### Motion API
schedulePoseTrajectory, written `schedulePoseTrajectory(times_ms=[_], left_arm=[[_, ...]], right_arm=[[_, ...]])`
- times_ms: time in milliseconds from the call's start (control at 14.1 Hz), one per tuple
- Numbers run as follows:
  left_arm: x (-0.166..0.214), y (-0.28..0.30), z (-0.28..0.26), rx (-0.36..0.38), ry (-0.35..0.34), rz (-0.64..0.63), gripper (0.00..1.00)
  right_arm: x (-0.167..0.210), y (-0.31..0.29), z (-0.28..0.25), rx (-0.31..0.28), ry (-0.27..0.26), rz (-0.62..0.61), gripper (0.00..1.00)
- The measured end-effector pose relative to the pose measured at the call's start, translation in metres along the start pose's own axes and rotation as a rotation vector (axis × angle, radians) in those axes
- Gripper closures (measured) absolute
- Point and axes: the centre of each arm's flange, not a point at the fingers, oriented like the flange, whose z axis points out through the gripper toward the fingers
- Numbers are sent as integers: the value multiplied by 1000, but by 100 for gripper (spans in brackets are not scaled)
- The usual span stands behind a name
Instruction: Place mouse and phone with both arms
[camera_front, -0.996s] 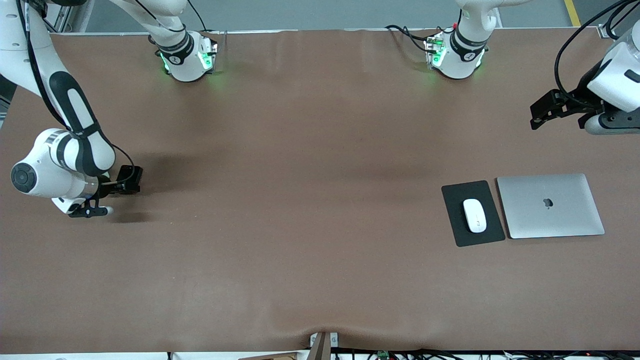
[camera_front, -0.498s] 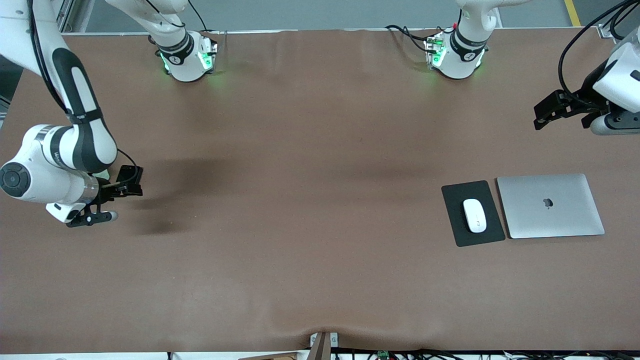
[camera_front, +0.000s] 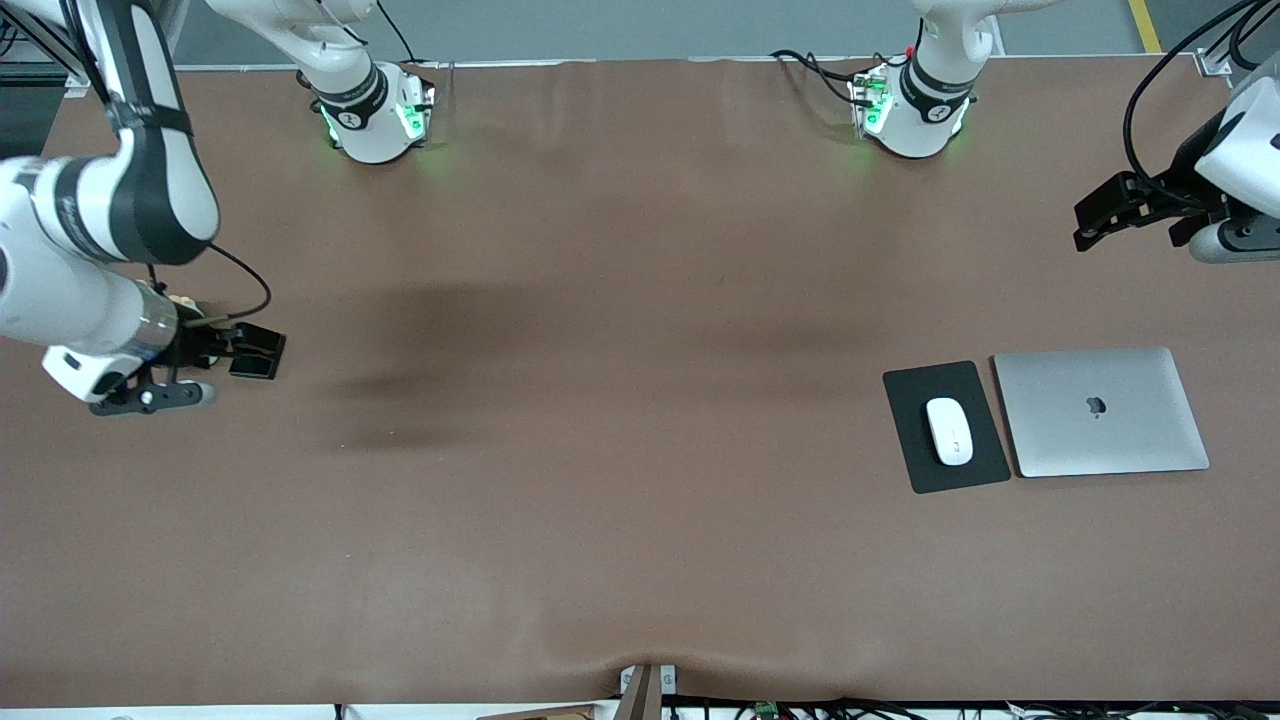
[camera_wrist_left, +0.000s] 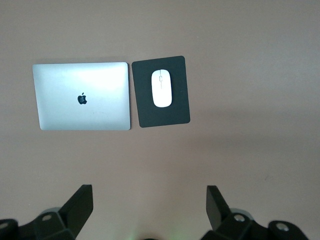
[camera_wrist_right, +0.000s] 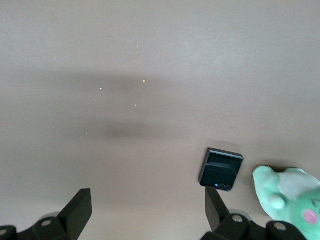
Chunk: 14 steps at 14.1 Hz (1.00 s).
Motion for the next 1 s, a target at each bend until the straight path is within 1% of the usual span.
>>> schedulePoseTrajectory(times_ms=[71, 285, 356, 569, 711, 996], left_arm=[[0, 0, 0, 0, 0, -2, 0], [0, 1, 0, 0, 0, 0, 0], [-1, 3, 0, 0, 0, 1, 0], [-2, 10, -2, 0, 5, -6, 0], [-2, 10, -4, -1, 9, -7, 0], [-2, 10, -5, -1, 10, -9, 0]], right_arm=[[-6, 1, -15, 0, -1, 4, 0], [-23, -2, -67, 9, -48, 5, 0], [-26, -2, -81, 17, -51, 7, 0], [-38, -8, -113, 50, -32, 10, 0], [-53, -12, -130, 57, -32, 21, 0], [-79, -32, -164, 55, -6, 45, 0]])
